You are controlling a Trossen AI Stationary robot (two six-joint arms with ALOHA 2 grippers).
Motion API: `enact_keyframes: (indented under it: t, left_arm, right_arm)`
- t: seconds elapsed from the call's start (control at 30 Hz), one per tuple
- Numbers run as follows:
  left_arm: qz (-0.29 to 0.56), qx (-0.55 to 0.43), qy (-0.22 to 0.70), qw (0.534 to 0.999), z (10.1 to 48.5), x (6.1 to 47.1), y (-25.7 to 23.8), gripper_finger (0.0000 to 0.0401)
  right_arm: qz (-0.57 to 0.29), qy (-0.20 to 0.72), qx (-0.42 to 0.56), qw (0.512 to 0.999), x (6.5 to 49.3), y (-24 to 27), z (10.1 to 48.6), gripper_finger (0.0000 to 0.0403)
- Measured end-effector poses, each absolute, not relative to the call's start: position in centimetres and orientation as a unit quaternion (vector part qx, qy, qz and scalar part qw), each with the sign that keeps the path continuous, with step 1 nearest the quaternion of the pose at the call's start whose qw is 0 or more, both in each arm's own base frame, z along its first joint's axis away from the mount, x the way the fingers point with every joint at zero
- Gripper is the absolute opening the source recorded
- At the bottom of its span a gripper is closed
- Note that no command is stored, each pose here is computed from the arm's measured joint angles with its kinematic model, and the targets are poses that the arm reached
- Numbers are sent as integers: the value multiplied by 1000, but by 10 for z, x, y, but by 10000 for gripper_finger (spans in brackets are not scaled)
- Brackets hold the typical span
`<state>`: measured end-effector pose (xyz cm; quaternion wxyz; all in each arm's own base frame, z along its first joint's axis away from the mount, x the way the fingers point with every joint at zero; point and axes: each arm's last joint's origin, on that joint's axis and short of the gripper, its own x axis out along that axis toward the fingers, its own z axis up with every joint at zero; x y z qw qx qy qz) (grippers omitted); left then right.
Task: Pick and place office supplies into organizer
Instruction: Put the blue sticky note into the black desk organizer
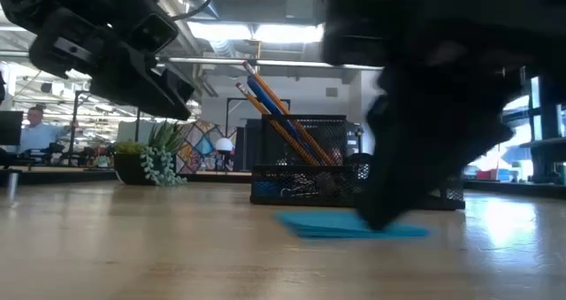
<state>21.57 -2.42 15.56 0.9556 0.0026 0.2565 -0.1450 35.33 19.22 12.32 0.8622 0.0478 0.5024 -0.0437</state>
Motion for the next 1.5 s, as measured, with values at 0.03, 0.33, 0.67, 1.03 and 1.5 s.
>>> enact_keyframes:
  t: [0.03, 0.33, 0.67, 1.03, 1.5]
  left_arm:
    - [-150, 8, 256, 955, 156, 215, -27, 113]
    - [-142, 38, 263, 954, 153, 213, -48, 113]
    - [-149, 38, 262, 953, 134, 221, -70, 113]
    - [-156, 21, 244, 957, 105, 236, -79, 103]
    - [-140, 16, 280, 950, 79, 267, -86, 53]
  right_arm:
    - [-41, 493, 47, 868, 358, 189, 122, 204]
    - [-14, 416, 48, 908, 392, 170, 110, 204]
    - [-5, 390, 44, 920, 400, 163, 110, 204]
    - [-16, 379, 43, 924, 407, 151, 112, 204]
    - [-16, 370, 49, 927, 408, 150, 113, 204]
